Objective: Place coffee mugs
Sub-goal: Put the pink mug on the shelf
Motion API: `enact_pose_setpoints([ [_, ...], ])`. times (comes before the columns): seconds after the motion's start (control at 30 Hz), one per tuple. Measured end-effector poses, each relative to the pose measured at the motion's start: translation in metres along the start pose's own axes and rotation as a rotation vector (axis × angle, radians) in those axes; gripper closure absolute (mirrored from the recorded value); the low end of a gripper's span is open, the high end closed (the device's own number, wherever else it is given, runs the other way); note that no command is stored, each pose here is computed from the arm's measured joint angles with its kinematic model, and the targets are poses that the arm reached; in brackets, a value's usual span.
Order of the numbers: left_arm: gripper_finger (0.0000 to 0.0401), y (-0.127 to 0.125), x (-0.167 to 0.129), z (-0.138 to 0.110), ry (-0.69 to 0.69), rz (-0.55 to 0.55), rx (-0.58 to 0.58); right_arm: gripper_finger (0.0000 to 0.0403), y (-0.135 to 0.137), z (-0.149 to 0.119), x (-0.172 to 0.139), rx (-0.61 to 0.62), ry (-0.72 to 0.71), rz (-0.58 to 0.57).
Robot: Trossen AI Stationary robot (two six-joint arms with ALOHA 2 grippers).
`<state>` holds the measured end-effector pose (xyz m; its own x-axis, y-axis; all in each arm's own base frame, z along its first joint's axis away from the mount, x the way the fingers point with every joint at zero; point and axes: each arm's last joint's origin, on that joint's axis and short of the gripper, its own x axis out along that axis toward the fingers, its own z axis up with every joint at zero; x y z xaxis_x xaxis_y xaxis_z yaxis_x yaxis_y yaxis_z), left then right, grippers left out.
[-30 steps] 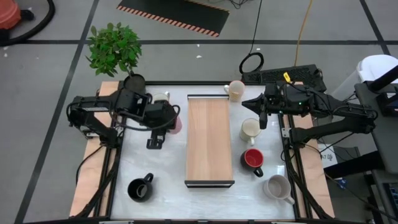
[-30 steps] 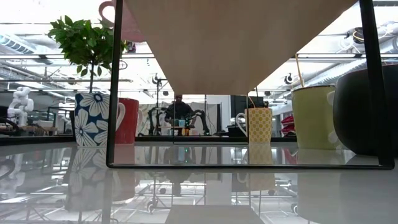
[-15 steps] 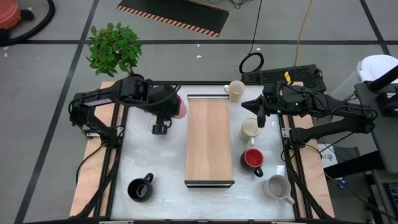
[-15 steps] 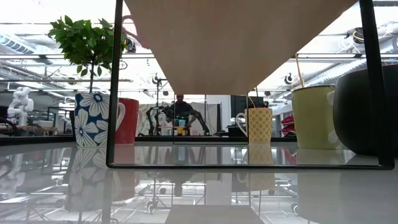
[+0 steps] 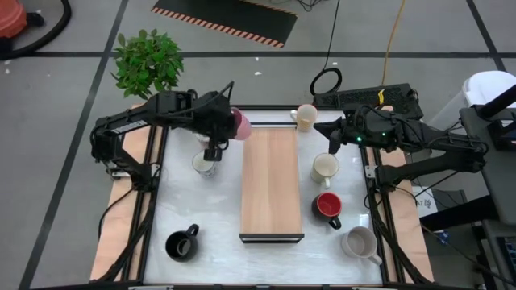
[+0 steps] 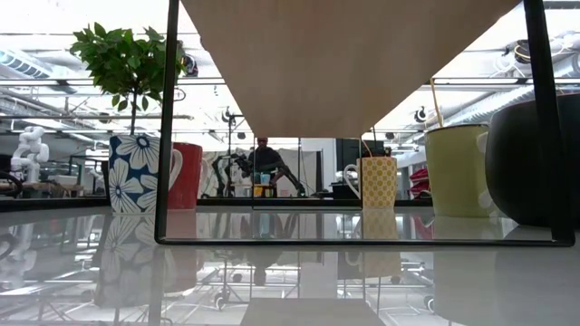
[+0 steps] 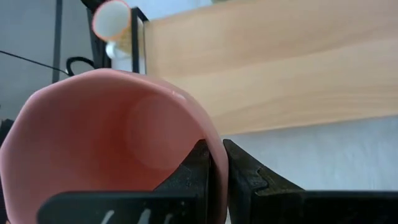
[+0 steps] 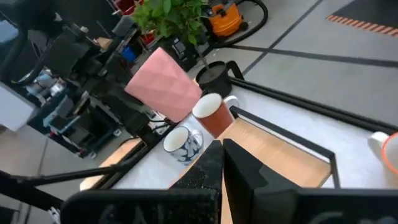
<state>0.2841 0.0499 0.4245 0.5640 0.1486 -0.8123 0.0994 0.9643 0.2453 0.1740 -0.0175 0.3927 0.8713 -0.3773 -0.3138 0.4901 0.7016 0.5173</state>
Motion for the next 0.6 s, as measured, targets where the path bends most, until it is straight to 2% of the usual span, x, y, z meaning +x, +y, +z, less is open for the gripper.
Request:
enact_pose_setpoints([
  [0.17,0.0376,0.008,-0.01,0.007,-0.059,0.002,-0.012,0.0403,0.004,0.002,0.005,0.021,-0.024,0.019],
  [0.37,0.0376,0.027,-0.02,0.028,-0.126,0.036,-0.006,0.0403,0.005,0.003,0.008,-0.04,-0.047,0.005],
  [0.5,0.0376,0.035,-0.01,0.039,-0.087,0.001,0.014,0.0403,0.005,0.003,0.008,-0.081,-0.048,0.004],
  [0.6,0.0376,0.035,0.009,0.042,-0.006,-0.048,0.025,0.0403,0.003,0.001,0.008,-0.11,-0.025,-0.009],
])
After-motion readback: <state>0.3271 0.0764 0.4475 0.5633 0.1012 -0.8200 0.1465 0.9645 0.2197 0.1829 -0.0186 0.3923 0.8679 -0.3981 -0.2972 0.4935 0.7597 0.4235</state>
